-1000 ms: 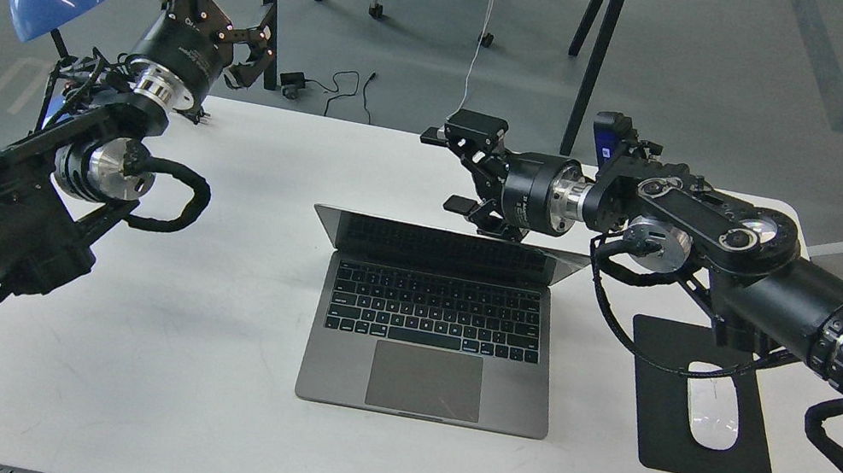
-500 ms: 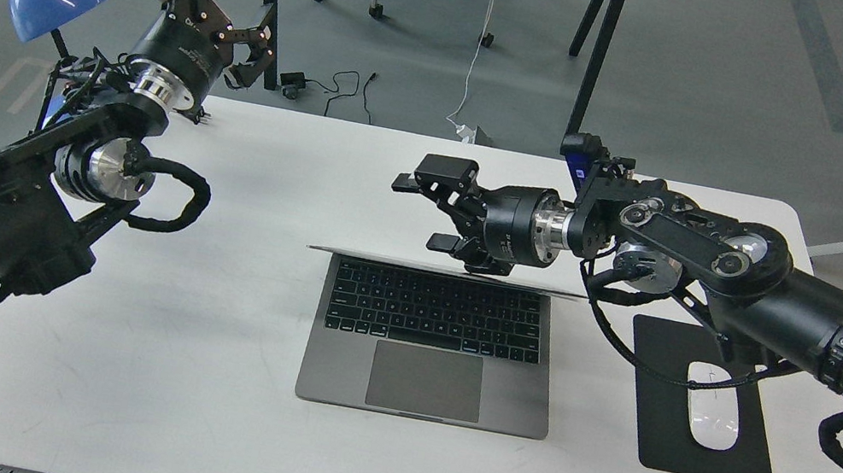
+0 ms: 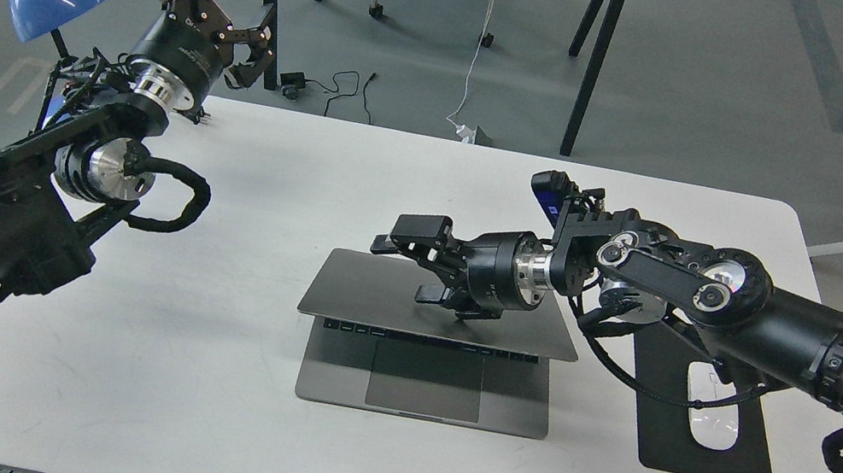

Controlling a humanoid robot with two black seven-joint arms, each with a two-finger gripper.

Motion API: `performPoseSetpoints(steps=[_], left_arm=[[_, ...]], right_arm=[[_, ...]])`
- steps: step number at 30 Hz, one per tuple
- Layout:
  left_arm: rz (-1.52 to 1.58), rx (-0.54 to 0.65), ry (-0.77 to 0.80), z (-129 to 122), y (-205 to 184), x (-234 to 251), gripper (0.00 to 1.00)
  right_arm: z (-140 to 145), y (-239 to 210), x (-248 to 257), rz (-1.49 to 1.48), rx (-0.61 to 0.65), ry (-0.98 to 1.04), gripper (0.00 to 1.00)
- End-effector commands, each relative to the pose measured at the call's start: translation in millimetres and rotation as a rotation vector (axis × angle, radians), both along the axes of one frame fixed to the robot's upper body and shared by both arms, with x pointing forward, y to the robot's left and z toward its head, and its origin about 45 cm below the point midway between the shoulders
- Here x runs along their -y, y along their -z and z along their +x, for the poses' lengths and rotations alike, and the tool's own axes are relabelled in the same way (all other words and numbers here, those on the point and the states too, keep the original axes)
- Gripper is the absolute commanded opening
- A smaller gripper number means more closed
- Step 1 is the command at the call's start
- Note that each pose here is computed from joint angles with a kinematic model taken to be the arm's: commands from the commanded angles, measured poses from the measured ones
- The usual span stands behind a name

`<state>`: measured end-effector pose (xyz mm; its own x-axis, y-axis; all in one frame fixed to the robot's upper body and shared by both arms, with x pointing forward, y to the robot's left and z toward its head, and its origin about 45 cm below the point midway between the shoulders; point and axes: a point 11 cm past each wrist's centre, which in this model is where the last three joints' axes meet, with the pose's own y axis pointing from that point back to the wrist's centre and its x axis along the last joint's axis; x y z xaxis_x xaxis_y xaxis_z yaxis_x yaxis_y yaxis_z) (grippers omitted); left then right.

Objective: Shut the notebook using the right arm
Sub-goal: 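Push the laptop screen down toward the keyboard with the right gripper, then press the closed lid flat with the right gripper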

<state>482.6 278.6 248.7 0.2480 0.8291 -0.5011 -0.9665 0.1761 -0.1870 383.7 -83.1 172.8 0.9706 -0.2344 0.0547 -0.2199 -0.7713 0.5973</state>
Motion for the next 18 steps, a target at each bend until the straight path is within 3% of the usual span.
performPoseSetpoints(steps=[1, 18], left_arm=[[0.0, 0.0, 0.0, -0.1, 0.3, -0.1, 1.0], [0.0, 0.001, 0.0, 0.2, -0.5, 0.1, 1.0]], right_arm=[[-4.7, 10.3, 4.0, -0.013, -0.02, 0.007, 1.0], [-33.2, 62.4, 26.5, -0.118, -0.074, -0.018, 1.0]])
